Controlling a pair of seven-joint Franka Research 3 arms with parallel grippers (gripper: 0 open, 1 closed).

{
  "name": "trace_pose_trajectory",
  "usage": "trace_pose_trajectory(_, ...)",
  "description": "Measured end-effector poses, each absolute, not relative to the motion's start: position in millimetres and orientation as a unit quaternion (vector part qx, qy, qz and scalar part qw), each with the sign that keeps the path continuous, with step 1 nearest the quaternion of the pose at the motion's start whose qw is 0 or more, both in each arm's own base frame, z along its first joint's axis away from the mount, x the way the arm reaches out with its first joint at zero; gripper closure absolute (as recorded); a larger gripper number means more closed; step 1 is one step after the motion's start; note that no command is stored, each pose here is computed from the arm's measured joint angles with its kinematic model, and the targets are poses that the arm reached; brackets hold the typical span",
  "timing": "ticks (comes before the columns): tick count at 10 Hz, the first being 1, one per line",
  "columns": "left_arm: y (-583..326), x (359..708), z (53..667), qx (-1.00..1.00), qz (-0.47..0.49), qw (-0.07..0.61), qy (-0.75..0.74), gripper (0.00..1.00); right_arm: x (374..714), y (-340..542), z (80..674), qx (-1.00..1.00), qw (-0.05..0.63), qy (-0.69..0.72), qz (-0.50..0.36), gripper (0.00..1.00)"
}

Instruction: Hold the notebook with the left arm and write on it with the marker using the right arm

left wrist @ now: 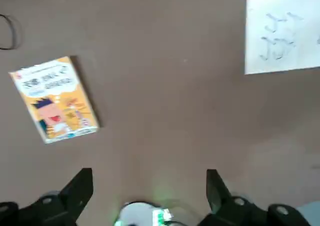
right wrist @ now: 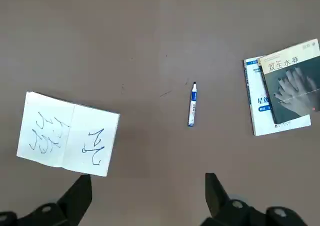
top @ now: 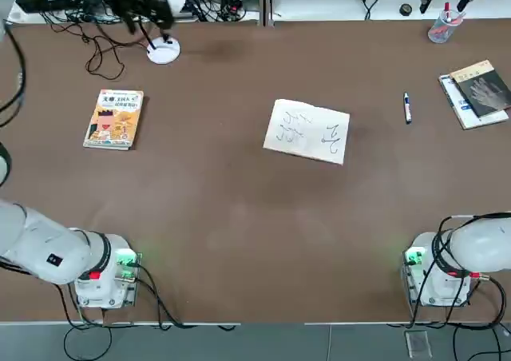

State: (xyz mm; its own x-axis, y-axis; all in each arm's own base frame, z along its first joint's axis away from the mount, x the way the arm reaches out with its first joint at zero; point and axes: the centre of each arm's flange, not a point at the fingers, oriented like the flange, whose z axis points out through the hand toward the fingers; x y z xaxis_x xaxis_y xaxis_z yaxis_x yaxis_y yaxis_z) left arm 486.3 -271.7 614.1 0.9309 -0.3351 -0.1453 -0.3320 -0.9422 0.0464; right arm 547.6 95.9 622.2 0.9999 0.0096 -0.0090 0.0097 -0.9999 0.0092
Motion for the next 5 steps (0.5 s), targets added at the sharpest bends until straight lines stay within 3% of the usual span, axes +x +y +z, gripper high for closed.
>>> trace_pose_trajectory(5,-338.6,481.6,582.8,0.989,-0.058,0.012,-0.134,0.0,547.5,96.7,620.7,1.0,0.005,0.006,-0.006,0.0)
